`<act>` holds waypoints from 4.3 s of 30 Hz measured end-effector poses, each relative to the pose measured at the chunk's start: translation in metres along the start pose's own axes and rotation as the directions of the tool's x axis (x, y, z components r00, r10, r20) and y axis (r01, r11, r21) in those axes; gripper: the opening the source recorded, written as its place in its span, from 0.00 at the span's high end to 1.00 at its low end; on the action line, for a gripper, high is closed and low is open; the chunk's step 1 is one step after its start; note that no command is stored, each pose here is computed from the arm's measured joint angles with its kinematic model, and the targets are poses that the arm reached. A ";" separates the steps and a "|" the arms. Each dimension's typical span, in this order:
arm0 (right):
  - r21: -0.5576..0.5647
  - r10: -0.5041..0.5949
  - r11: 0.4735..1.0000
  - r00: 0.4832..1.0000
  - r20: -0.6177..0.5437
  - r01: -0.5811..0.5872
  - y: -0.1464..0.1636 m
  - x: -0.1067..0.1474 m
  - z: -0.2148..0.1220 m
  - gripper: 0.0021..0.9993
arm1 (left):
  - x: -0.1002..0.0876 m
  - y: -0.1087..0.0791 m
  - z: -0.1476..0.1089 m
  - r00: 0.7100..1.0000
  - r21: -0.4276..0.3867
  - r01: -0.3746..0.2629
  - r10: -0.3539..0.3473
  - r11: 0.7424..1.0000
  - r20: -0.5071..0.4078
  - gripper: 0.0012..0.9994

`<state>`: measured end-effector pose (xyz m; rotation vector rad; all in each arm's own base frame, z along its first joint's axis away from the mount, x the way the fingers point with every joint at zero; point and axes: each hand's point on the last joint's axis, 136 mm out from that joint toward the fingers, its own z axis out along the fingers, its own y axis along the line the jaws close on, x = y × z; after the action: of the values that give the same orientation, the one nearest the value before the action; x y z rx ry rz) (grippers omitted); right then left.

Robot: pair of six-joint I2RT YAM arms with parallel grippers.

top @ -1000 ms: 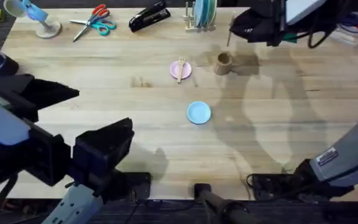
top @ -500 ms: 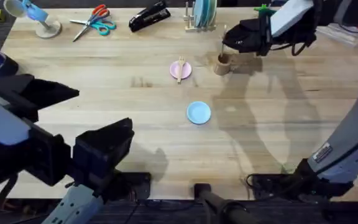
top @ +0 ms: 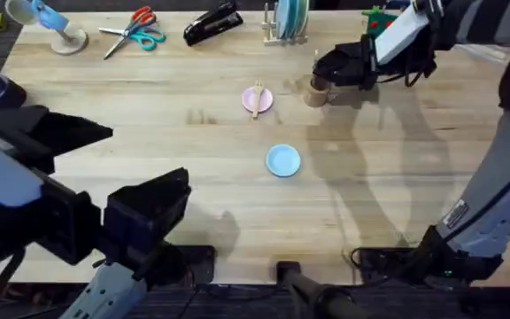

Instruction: Pick up a utensil and set it on the pink plate, then put the other utensil in the container.

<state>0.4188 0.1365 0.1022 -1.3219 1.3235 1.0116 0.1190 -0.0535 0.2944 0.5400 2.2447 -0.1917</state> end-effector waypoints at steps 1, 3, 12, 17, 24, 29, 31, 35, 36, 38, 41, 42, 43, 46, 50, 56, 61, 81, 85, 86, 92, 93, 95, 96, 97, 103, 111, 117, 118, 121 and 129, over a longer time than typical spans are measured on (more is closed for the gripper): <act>0.000 0.000 1.000 1.000 0.000 0.000 0.000 0.000 0.000 0.97 | 0.000 0.000 0.000 1.000 0.000 0.000 0.000 1.000 0.000 0.00; 0.000 0.000 1.000 1.000 0.000 0.000 0.000 0.000 0.000 0.97 | 0.000 0.000 0.000 1.000 0.000 0.000 0.000 1.000 0.000 0.00; 0.000 0.019 1.000 1.000 -0.001 -0.019 0.000 0.000 0.000 0.74 | 0.000 0.000 0.000 1.000 0.000 0.000 0.000 1.000 0.000 0.00; -0.001 0.048 0.999 0.999 -0.017 -0.048 0.001 0.003 0.000 0.62 | 0.000 0.000 0.000 1.000 0.000 0.000 0.000 1.000 0.000 0.00; 0.002 0.104 0.995 0.994 -0.023 -0.104 0.001 0.004 -0.001 0.37 | 0.000 0.000 0.000 1.000 0.000 0.000 0.000 1.000 0.000 0.00; 0.017 0.166 0.986 0.986 -0.022 -0.166 -0.002 0.005 -0.007 0.04 | 0.000 0.000 0.000 1.000 0.000 0.000 0.000 1.000 0.000 0.01; 0.027 0.194 0.981 0.981 -0.021 -0.194 -0.004 0.006 -0.011 0.01 | 0.000 0.000 0.000 1.000 0.000 0.000 0.000 1.000 0.000 0.01; 0.046 0.232 0.972 0.972 -0.022 -0.231 -0.010 0.004 -0.017 0.01 | 0.000 0.000 0.000 1.000 0.000 0.000 0.000 1.000 0.000 0.01; 0.049 0.237 0.971 0.971 -0.028 -0.235 -0.011 0.004 -0.018 0.01 | 0.000 0.000 0.000 1.000 0.000 0.000 0.000 1.000 0.000 0.00; 0.057 0.254 0.967 0.965 -0.065 -0.250 -0.009 0.005 -0.019 0.01 | 0.000 0.000 0.000 1.000 0.000 0.000 0.000 1.000 0.000 0.00; 0.067 0.269 0.963 0.951 -0.150 -0.262 -0.002 0.001 -0.021 0.01 | 0.000 0.000 0.000 1.000 0.000 0.000 0.000 1.000 0.000 0.00; 0.069 0.272 0.962 0.945 -0.181 -0.263 0.001 -0.003 -0.022 0.00 | 0.000 0.000 0.000 1.000 0.000 0.000 0.000 1.000 0.000 0.01; 0.073 0.269 0.963 0.940 -0.207 -0.260 0.003 -0.008 -0.022 0.01 | 0.000 0.000 0.000 1.000 0.000 0.000 0.000 1.000 0.000 0.00; 0.090 0.278 0.961 0.921 -0.273 -0.263 0.010 -0.027 -0.024 0.01 | 0.000 0.000 0.000 1.000 0.000 0.000 0.000 1.000 0.000 0.00; 0.146 0.331 0.943 0.885 -0.328 -0.298 0.015 -0.048 -0.030 0.00 | 0.000 0.000 0.000 1.000 0.000 0.000 0.000 1.000 0.000 0.00; 0.304 0.516 0.853 0.769 -0.378 -0.424 0.024 -0.066 -0.047 0.00 | 0.001 0.000 0.000 1.000 0.000 0.000 0.000 1.000 -0.004 0.01; 0.396 0.613 0.786 0.679 -0.404 -0.475 0.047 -0.085 -0.060 0.00 | 0.004 0.000 0.000 1.000 0.001 0.000 0.000 1.000 -0.015 0.00; 0.747 0.788 0.586 0.436 -0.435 -0.315 0.146 -0.146 -0.121 0.00 | -0.001 0.000 0.000 1.000 0.000 0.000 0.000 1.000 0.005 0.01; 0.774 0.789 0.565 0.463 -0.405 -0.287 0.158 -0.160 -0.127 0.00 | -0.001 0.000 0.000 1.000 0.000 0.000 0.000 1.000 0.004 0.01; 0.779 0.788 0.560 0.470 -0.398 -0.281 0.162 -0.163 -0.129 0.00 | -0.001 0.000 0.000 1.000 0.000 0.000 0.000 1.000 0.004 0.01; 0.800 0.773 0.546 0.518 -0.367 -0.247 0.176 -0.174 -0.133 0.00 | -0.001 0.000 0.000 1.000 0.000 0.000 0.000 1.000 0.005 0.00; 0.804 0.773 0.542 0.522 -0.361 -0.245 0.180 -0.172 -0.134 0.00 | -0.001 0.000 0.000 1.000 0.000 0.000 0.000 1.000 0.005 0.01; 0.810 0.773 0.533 0.529 -0.350 -0.244 0.184 -0.167 -0.133 0.00 | -0.001 0.000 0.000 1.000 0.000 0.000 0.000 1.000 0.004 0.01; 0.814 0.774 0.528 0.533 -0.343 -0.243 0.186 -0.164 -0.133 0.00 | -0.001 0.000 0.000 1.000 0.000 0.000 0.000 1.000 0.004 0.01; 0.818 0.772 0.523 0.540 -0.335 -0.241 0.187 -0.162 -0.133 0.00 | -0.001 0.000 0.000 1.000 0.000 0.000 0.000 1.000 0.005 0.01; 0.831 0.763 0.506 0.569 -0.307 -0.231 0.198 -0.154 -0.132 0.00 | -0.001 0.000 0.000 1.000 0.000 0.000 0.000 1.000 0.005 0.01; 0.834 0.763 0.501 0.574 -0.298 -0.232 0.205 -0.155 -0.133 0.01 | -0.002 0.000 0.000 1.000 -0.001 0.000 0.000 1.000 0.008 0.01; 0.833 0.781 0.495 0.547 -0.301 -0.249 0.212 -0.151 -0.133 0.01 | -0.002 0.000 0.000 1.000 -0.001 0.000 0.000 1.000 0.008 0.01; 0.833 0.781 0.495 0.547 -0.301 -0.249 0.212 -0.151 -0.133 0.01 | -0.002 0.000 0.000 1.000 -0.001 0.000 0.000 1.000 0.008 0.01; 0.833 0.781 0.495 0.547 -0.301 -0.249 0.212 -0.151 -0.133 0.00 | -0.002 0.000 0.000 1.000 -0.001 0.000 0.000 1.000 0.008 0.01; 0.833 0.775 0.496 0.557 -0.299 -0.243 0.209 -0.152 -0.133 0.01 | -0.002 0.000 0.000 1.000 -0.001 0.000 0.000 1.000 0.008 0.01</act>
<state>0.1911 0.0481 0.2600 -0.5702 2.5101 0.2387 0.1203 -0.0540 0.2959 0.5384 2.2372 -0.1927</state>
